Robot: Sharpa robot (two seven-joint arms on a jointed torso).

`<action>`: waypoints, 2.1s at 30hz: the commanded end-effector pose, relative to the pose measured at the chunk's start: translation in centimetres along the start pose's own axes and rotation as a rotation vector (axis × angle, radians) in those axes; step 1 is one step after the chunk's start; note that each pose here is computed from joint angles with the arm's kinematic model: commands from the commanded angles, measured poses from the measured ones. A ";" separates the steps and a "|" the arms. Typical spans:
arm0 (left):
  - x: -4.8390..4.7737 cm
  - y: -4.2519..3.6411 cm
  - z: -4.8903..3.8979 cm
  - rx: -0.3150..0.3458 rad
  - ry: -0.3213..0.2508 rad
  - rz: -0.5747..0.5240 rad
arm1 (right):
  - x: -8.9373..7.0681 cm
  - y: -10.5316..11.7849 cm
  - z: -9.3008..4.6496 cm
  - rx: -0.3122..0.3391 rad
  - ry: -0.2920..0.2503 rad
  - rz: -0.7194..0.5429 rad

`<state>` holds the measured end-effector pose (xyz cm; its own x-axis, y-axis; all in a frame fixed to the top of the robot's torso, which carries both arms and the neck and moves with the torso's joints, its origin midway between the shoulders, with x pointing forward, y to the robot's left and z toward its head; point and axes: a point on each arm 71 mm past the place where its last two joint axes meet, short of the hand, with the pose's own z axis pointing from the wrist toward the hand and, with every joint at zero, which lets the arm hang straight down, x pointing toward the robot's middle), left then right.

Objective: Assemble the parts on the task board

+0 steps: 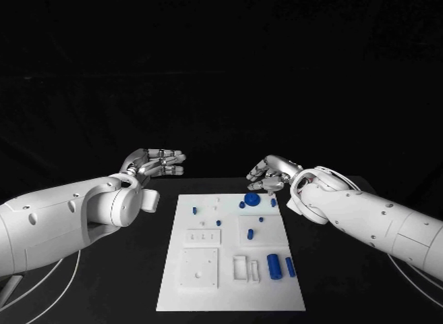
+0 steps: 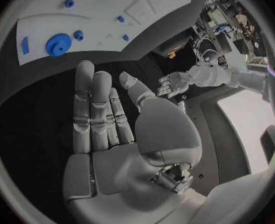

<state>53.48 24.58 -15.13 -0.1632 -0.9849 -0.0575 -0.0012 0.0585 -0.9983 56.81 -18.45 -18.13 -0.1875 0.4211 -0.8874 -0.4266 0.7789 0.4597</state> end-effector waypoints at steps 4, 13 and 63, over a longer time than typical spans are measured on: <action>1.05 -1.35 -0.52 0.050 0.052 0.006 | 0.4 1.0 0.8 -0.012 0.003 -0.285; 1.82 -2.38 -0.76 0.070 0.080 0.004 | 0.6 1.7 1.3 -0.015 0.007 -0.415; 2.33 -2.52 -0.60 0.070 0.103 -0.001 | 2.1 1.9 1.8 -0.011 0.057 -0.534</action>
<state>52.57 22.60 -12.98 -0.2422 -0.9683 -0.0611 0.0517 0.0500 -0.9974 57.15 -15.37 -18.96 0.0106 -0.0408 -0.9991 -0.4775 0.8777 -0.0409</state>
